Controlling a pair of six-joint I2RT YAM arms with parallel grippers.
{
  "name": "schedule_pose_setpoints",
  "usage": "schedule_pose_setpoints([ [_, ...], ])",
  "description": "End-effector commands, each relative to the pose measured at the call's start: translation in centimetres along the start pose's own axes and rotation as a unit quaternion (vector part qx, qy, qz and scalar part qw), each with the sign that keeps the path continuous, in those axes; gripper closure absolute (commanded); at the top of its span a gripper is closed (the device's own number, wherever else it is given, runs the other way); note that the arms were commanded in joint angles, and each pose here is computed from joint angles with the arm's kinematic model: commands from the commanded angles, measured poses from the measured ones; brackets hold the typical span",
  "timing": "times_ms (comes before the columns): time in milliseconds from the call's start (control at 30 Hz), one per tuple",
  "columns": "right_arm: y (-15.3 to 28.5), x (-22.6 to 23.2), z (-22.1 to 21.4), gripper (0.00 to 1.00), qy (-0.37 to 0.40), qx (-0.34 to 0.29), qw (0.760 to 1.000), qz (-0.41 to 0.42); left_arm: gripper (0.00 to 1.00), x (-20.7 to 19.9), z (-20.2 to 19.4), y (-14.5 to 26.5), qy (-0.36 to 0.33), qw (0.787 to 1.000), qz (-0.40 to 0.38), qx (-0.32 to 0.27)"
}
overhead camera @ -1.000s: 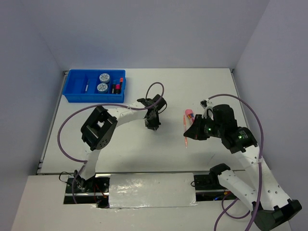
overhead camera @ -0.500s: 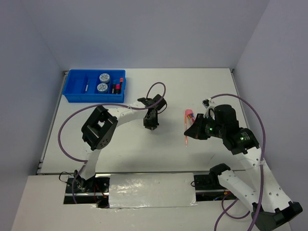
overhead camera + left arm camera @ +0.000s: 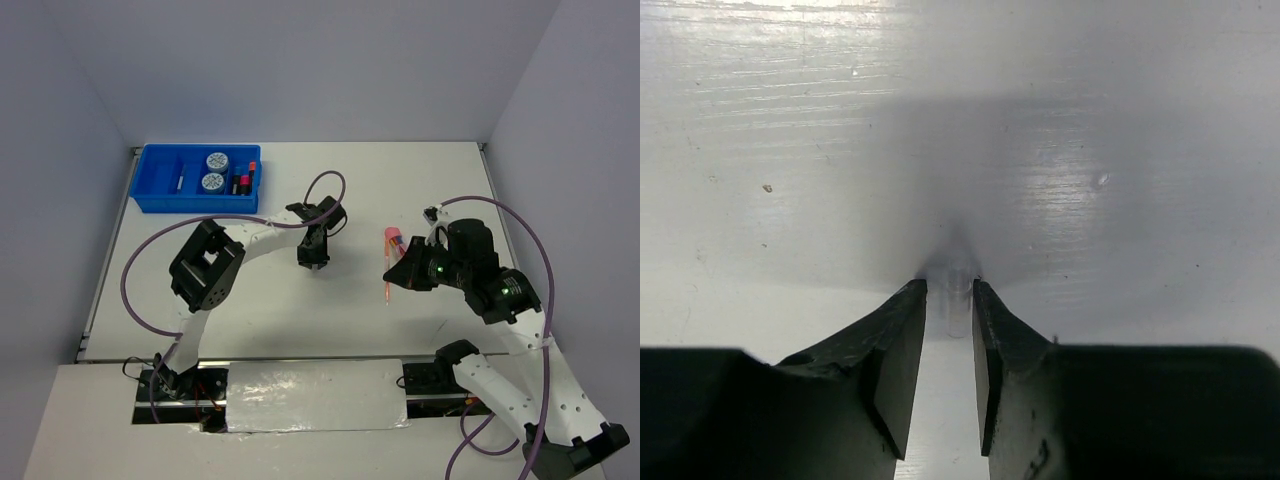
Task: Sort the stationery into containers
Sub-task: Close the pen cap on the pen.
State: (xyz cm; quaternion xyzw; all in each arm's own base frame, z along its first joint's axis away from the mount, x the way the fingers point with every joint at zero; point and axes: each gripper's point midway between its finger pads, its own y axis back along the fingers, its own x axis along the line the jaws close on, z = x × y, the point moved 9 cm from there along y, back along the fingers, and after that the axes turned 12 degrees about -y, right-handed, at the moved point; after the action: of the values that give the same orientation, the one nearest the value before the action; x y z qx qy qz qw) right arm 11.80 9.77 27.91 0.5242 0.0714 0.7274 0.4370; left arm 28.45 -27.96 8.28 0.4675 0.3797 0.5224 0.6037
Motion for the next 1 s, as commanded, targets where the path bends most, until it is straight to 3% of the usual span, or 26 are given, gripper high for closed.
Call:
schedule_pose_setpoints([
  [0,0.4,0.9,0.6,1.0,0.01,-0.025,0.999,0.029,0.59,6.1,-9.2,-7.4,-0.071,0.962,0.18,0.195],
  [233,0.6,1.1,0.5,1.0,0.01,-0.029,0.999,0.043,0.71,6.1,-9.6,-7.7,-0.08,0.961,0.178,0.198],
  [267,0.6,1.1,0.6,1.0,0.011,-0.029,0.999,0.044,0.89,6.0,-9.6,-7.8,-0.078,0.962,0.17,0.198],
  [300,0.6,1.1,0.5,1.0,0.012,-0.029,0.998,0.046,1.0,5.8,-9.6,-7.8,-0.077,0.964,0.163,0.198],
  [433,0.4,1.2,0.3,1.0,0.031,-0.018,0.997,0.068,1.0,5.1,-8.6,-6.3,-0.053,0.976,0.114,0.176],
  [567,-1.0,0.3,-0.8,1.0,0.046,0.012,0.993,0.107,1.0,3.5,-3.3,0.3,-0.024,0.997,0.028,0.069],
  [633,-1.7,-0.1,-1.1,1.0,0.049,0.017,0.991,0.121,1.0,3.1,-1.1,3.2,-0.014,0.999,-0.025,0.031],
  [667,-2.3,-0.7,-1.4,1.0,0.04,0.023,0.992,0.118,1.0,3.0,0.9,6.2,-0.002,0.998,-0.059,-0.015],
  [700,-2.5,-0.8,-1.5,1.0,0.038,0.024,0.992,0.119,1.0,2.5,1.6,7.9,-0.002,0.994,-0.102,-0.03],
  [733,-2.8,-0.9,-1.5,1.0,0.036,0.024,0.991,0.126,1.0,2.3,3.1,11.1,0.001,0.986,-0.144,-0.089],
  [833,-3.4,-0.5,-1.3,1.0,0.029,0.029,0.988,0.146,1.0,1.9,4.3,15.7,0.015,0.958,-0.247,-0.147],
  [900,-3.7,-0.4,-1.3,1.0,0.019,0.037,0.987,0.158,1.0,2.1,5.0,19.0,0.026,0.924,-0.315,-0.214],
  [967,-3.7,0.2,-0.9,1.0,0.022,0.027,0.983,0.181,1.0,2.2,5.1,22.3,0.025,0.877,-0.393,-0.277],
])
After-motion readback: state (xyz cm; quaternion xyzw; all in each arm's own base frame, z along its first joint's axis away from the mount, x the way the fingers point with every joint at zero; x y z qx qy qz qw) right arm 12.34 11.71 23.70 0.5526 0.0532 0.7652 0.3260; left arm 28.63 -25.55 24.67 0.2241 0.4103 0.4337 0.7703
